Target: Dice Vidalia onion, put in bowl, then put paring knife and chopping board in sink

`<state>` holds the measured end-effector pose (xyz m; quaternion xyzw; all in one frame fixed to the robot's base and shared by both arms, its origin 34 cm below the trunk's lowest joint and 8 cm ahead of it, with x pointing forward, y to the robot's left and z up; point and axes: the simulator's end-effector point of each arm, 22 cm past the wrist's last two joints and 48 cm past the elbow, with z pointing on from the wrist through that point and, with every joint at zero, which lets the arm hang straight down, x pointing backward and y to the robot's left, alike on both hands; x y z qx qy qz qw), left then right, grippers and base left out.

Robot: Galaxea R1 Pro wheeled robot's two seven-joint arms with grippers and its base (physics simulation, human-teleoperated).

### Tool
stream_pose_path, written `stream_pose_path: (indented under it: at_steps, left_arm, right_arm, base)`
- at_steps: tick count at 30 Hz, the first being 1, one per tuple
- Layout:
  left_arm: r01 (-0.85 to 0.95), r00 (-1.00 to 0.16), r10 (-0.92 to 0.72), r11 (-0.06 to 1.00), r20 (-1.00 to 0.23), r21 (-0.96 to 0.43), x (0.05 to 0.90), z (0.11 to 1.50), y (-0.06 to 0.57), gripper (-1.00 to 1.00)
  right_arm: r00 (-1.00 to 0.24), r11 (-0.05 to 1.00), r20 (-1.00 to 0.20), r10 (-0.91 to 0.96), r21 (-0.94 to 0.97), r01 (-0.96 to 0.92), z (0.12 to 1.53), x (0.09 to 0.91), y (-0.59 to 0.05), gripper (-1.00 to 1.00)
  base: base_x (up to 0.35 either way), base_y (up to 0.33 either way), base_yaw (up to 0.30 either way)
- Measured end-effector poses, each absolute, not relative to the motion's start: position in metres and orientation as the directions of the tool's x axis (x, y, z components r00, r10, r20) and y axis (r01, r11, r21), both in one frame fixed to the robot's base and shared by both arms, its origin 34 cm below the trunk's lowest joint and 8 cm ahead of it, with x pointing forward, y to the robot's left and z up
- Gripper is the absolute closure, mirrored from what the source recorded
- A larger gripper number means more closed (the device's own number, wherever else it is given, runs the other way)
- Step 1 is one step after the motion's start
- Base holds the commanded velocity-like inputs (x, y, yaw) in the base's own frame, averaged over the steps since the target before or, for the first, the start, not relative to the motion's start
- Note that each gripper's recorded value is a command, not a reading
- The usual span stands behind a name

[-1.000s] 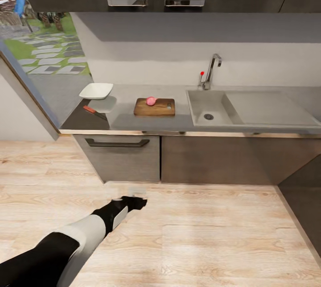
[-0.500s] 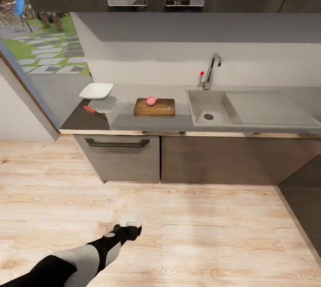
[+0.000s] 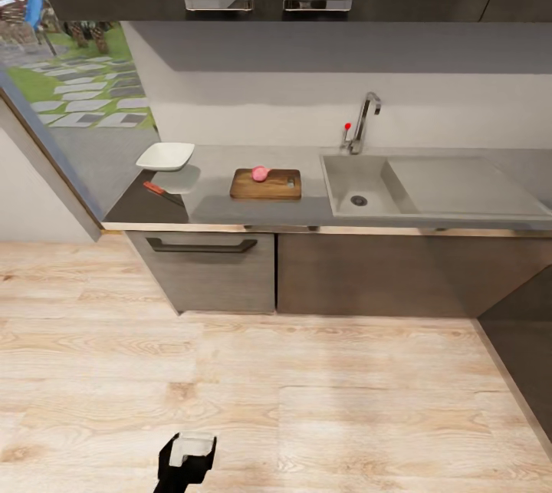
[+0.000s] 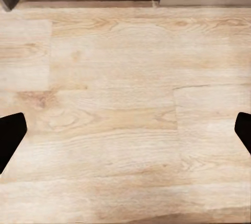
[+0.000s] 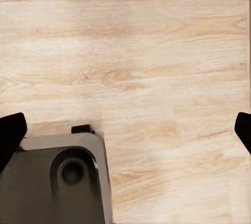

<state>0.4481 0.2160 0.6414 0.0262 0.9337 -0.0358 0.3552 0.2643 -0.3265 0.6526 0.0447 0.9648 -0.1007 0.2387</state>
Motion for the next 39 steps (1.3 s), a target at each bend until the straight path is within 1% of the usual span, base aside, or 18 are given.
stream_pose_path:
  at_steps: [1, 3, 10, 21, 39]
  left_arm:
    - [0.039, -0.74, 0.03, 0.999, -0.671, 0.001, 0.442, 0.642, 0.242, -1.0]
    - [0.017, -0.738, 0.041, 0.999, -0.673, 0.042, 0.439, 0.642, 0.26, -1.0]
    - [-0.019, -0.741, 0.053, 0.995, -0.67, 0.1, 0.436, 0.643, 0.288, -1.0]
    - [-0.02, -0.755, 0.059, 0.994, -0.653, 0.112, 0.432, 0.64, 0.294, -1.0]
    - [-0.021, -0.739, 0.057, 0.994, -0.671, 0.108, 0.441, 0.648, 0.291, -1.0]
  right_arm:
    - [-0.875, 0.975, -0.484, 0.037, -0.173, 0.137, 0.652, 0.279, -0.328, -1.0]
    - [-0.87, 0.975, -0.492, 0.04, -0.171, 0.142, 0.653, 0.284, -0.329, -1.0]
    - [-0.854, 0.974, -0.518, 0.045, -0.168, 0.153, 0.654, 0.289, -0.329, -1.0]
    - [-0.858, 0.973, -0.512, 0.044, -0.175, 0.154, 0.653, 0.282, -0.331, -1.0]
    - [-0.843, 0.971, -0.536, 0.047, -0.173, 0.164, 0.658, 0.291, -0.333, -1.0]
  base:
    - [0.0, 0.0, 0.0]
    - [0.0, 0.0, 0.0]
    - [0.0, 0.0, 0.0]
    - [0.0, 0.0, 0.0]
    - [0.0, 0.0, 0.0]
